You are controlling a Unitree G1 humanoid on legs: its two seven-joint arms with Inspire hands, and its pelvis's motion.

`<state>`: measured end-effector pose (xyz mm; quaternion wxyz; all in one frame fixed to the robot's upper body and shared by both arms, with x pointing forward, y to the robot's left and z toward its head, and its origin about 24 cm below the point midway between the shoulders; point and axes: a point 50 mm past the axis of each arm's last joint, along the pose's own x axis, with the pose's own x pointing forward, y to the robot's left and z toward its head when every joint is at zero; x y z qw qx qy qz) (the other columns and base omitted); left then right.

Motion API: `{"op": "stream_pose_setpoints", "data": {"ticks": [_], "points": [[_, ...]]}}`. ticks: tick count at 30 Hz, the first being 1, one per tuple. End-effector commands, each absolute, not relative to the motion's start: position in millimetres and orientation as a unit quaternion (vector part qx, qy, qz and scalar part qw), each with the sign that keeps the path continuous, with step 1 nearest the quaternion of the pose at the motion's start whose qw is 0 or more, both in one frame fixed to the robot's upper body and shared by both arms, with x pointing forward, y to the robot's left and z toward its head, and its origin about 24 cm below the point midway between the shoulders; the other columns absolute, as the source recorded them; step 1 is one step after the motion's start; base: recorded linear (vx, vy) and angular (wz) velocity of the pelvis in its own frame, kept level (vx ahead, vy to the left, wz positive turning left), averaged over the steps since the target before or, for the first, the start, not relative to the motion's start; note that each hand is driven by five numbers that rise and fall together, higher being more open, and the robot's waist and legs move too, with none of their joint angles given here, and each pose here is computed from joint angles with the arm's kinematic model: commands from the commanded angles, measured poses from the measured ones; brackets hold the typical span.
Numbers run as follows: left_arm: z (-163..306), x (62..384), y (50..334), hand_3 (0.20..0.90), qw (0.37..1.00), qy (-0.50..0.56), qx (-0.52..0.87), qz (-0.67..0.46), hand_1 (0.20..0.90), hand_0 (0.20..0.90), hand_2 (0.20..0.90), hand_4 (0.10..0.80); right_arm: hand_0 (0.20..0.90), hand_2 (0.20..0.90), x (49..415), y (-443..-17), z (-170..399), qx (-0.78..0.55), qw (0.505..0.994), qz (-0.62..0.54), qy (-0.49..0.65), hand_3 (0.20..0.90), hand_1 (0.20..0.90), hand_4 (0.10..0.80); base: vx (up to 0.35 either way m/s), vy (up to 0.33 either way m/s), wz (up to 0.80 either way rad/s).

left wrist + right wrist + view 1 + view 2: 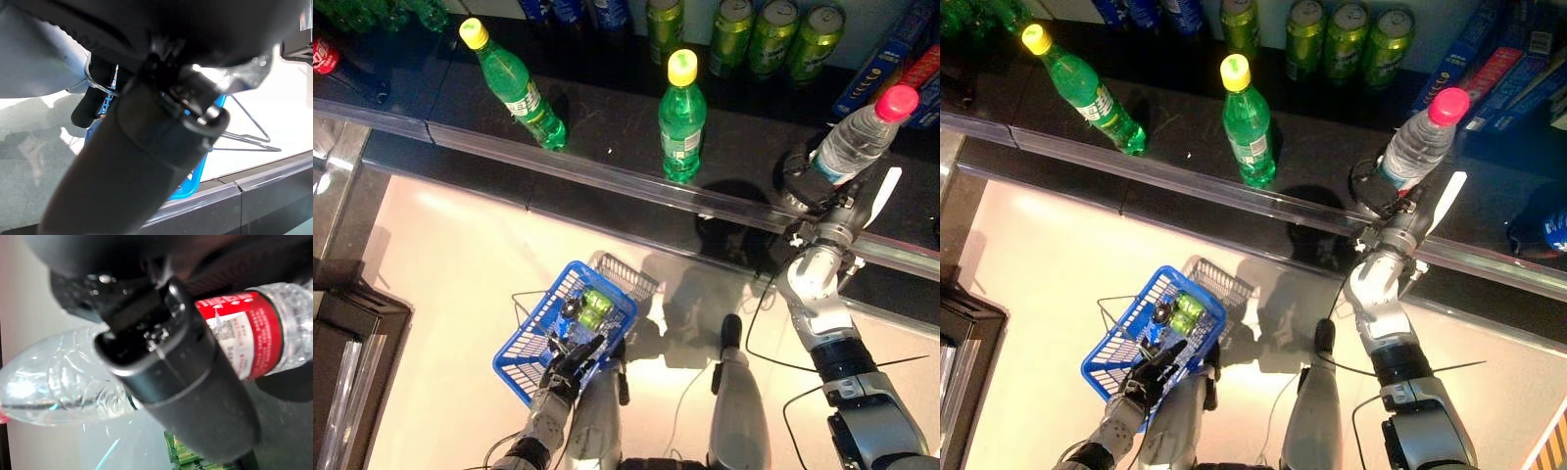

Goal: Pick up the drink and place into the basket.

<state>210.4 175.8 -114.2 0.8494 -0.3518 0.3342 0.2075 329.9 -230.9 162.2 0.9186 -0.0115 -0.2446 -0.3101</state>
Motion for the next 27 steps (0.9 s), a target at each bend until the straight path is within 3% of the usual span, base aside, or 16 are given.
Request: {"op": "stream_pose_setpoints", "data": {"ticks": [1,14,22,27], "points": [[-116.2,196.0,190.0,0.2,0.842,0.305,-0.385,0.224,0.3,0.3,0.3,0.1,0.3,0.3,325.5,-242.0,219.6,0.027,0.876,-0.327,-0.353,0.2,0.3,0.1,-0.01,0.002,0.04],[-110.6,192.9,197.6,0.2,0.847,0.262,-0.402,0.227,0.3,0.3,0.3,0.1,0.3,0.3,302.7,-233.2,210.2,0.023,0.887,-0.25,-0.386,0.2,0.3,0.1,-0.012,-0.001,0.07],[-100.2,189.6,206.8,0.2,0.86,0.201,-0.417,0.214,0.3,0.3,0.3,0.1,0.3,0.3,276.3,-199.2,215.2,0.008,0.903,-0.077,-0.422,0.2,0.3,0.1,0.052,0.023,0.0],[-66.2,207.2,213.5,0.2,0.896,0.108,-0.401,0.157,0.3,0.3,0.3,0.1,0.3,0.3,259.2,-171.8,215.1,0.055,0.904,0.111,-0.41,0.2,0.3,0.1,0.049,0.027,-0.01]]}}
